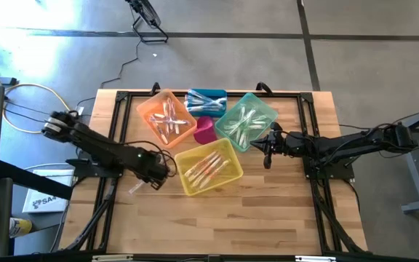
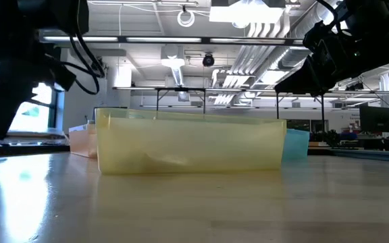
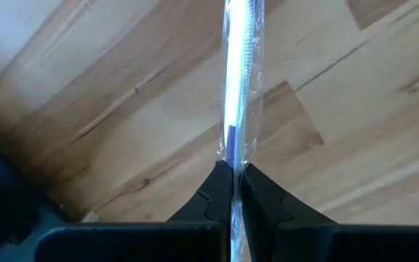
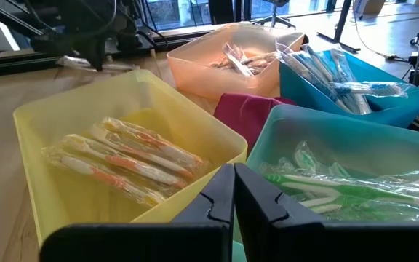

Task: Pick & Place Toothbrushes
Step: Put the purple toothbrush into the orange bin

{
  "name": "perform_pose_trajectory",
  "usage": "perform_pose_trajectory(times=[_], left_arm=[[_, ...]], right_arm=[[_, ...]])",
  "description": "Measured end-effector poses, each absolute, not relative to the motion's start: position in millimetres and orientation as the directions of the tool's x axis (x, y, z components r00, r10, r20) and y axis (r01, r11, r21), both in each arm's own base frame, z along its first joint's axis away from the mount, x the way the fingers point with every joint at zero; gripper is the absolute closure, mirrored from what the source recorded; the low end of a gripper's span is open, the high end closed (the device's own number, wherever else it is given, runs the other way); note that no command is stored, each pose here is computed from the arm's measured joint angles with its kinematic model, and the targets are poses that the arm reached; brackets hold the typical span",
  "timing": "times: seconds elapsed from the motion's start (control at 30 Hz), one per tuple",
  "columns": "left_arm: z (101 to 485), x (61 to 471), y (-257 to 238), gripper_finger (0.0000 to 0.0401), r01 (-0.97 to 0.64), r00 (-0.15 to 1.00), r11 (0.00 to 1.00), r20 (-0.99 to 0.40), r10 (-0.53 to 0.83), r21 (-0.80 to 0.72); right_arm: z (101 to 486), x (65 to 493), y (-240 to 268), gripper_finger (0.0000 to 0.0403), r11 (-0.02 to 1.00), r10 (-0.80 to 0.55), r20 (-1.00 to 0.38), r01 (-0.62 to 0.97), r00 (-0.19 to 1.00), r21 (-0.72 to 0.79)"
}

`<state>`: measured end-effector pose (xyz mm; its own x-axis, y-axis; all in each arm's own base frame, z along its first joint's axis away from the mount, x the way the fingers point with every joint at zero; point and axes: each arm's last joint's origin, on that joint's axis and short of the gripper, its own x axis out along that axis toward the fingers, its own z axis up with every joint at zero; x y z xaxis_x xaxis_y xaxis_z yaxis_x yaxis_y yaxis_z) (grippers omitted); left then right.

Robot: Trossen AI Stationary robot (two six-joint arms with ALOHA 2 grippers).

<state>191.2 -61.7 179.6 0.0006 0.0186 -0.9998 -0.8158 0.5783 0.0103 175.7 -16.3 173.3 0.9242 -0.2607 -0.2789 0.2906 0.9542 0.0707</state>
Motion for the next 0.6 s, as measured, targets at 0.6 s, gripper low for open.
perform_pose_trajectory(times=[0.6], left_arm=[[258.7,132.8,-33.2,0.0394,-0.760,0.510,0.550,-0.842,0.175,-0.345]], right_arm=[[173.5,175.7,-16.3,0.0399,0.954,-0.261,-0.278,0.290,0.925,0.071]])
